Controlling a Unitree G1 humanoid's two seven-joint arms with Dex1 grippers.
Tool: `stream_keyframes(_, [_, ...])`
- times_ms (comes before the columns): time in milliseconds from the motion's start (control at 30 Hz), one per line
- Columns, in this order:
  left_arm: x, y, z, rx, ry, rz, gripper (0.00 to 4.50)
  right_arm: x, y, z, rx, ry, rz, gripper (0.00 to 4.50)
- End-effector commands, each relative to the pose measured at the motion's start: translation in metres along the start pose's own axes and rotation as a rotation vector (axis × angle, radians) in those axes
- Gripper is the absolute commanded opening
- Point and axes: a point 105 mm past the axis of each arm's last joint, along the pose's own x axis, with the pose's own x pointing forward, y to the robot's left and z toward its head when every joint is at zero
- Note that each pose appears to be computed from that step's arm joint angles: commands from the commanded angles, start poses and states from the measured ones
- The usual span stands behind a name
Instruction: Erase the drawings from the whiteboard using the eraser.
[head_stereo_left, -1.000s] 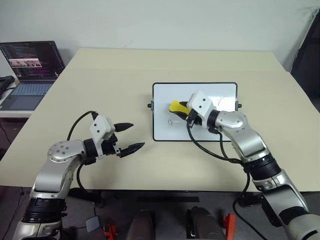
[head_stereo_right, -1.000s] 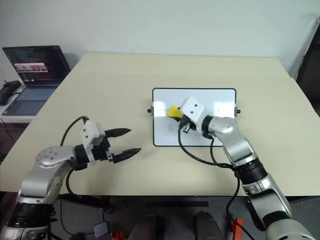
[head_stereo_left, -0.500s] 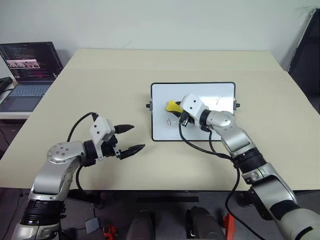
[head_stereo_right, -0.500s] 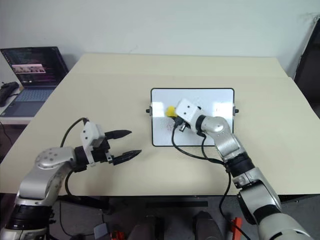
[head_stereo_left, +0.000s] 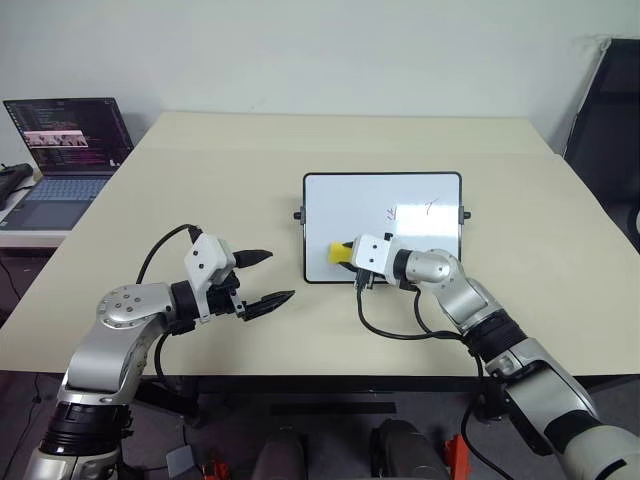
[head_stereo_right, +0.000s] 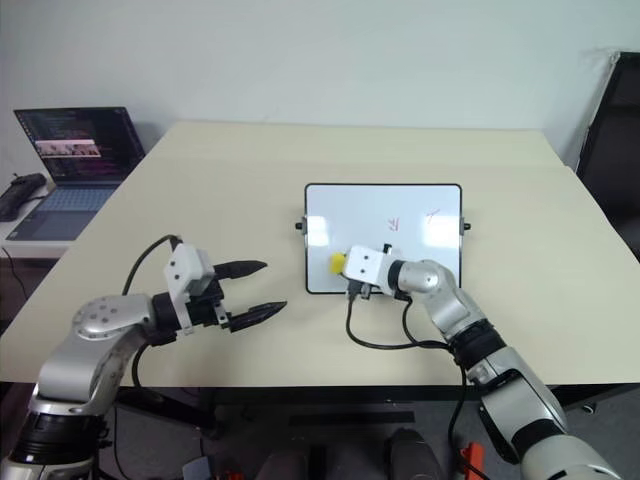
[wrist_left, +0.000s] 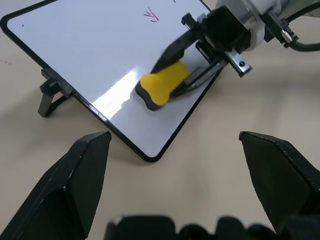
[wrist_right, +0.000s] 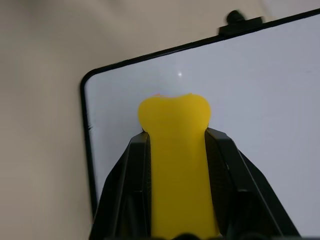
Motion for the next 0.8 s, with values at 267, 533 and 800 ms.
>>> stream_keyframes(267, [0.007, 0.006, 0.016, 0.058, -0.027, -0.015, 4.5, -0.01, -0.025, -0.033, 0.036, 0.144, -0.127, 1.14])
stream_keyframes(533, [0.011, 0.008, 0.018, 0.064, -0.036, -0.023, 4.5, -0.016, -0.068, -0.023, -0.012, 0.139, -0.315, 1.12])
stream_keyframes(800, [0.013, 0.007, 0.019, 0.063, -0.043, -0.029, 4.5, -0.012, -0.032, -0.028, 0.018, 0.121, -0.165, 1.12])
